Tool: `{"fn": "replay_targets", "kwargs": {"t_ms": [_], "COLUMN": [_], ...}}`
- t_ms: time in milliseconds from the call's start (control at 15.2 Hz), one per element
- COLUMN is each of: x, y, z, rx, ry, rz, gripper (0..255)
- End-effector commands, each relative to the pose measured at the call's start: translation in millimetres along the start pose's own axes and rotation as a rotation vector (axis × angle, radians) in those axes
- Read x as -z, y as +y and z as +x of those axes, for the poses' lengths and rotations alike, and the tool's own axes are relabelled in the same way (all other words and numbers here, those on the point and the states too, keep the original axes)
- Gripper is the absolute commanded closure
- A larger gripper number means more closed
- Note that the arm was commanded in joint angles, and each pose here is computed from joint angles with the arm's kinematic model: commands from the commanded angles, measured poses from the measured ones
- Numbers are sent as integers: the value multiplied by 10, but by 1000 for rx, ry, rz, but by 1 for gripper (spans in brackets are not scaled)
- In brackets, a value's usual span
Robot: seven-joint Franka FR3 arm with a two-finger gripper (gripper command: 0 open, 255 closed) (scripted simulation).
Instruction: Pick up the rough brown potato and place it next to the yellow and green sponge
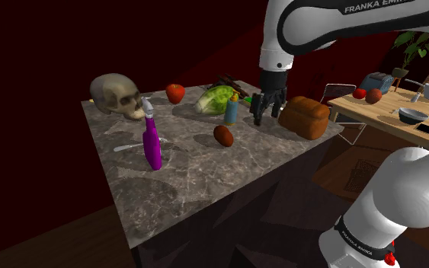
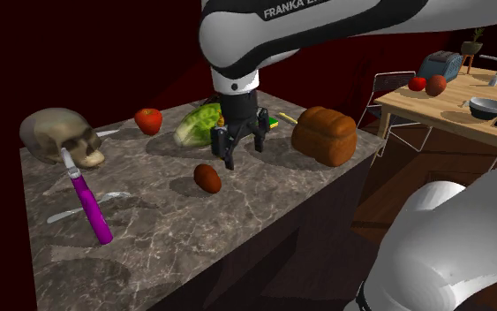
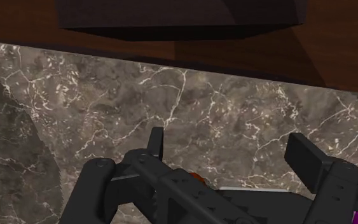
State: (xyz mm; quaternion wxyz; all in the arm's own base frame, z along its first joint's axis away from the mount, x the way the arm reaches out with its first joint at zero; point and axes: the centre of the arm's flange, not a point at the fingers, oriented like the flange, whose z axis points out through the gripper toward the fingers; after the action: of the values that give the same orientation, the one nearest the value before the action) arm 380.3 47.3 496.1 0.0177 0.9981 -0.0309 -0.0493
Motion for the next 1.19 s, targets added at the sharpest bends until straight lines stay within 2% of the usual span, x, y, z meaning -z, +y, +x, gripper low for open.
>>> {"fn": "replay_targets", "kwargs": {"t_ms": [0, 924, 990, 1122], "x": [-129, -1121, -1163, -1265], "y": [-93, -517, -526, -496], "z": [201, 1780, 1846, 1847], "rx": [-15, -119, -124, -124], "ry": [5, 27, 28, 28], "rz": [-34, -269, -279, -279], "gripper": [0, 0, 0, 0]}}
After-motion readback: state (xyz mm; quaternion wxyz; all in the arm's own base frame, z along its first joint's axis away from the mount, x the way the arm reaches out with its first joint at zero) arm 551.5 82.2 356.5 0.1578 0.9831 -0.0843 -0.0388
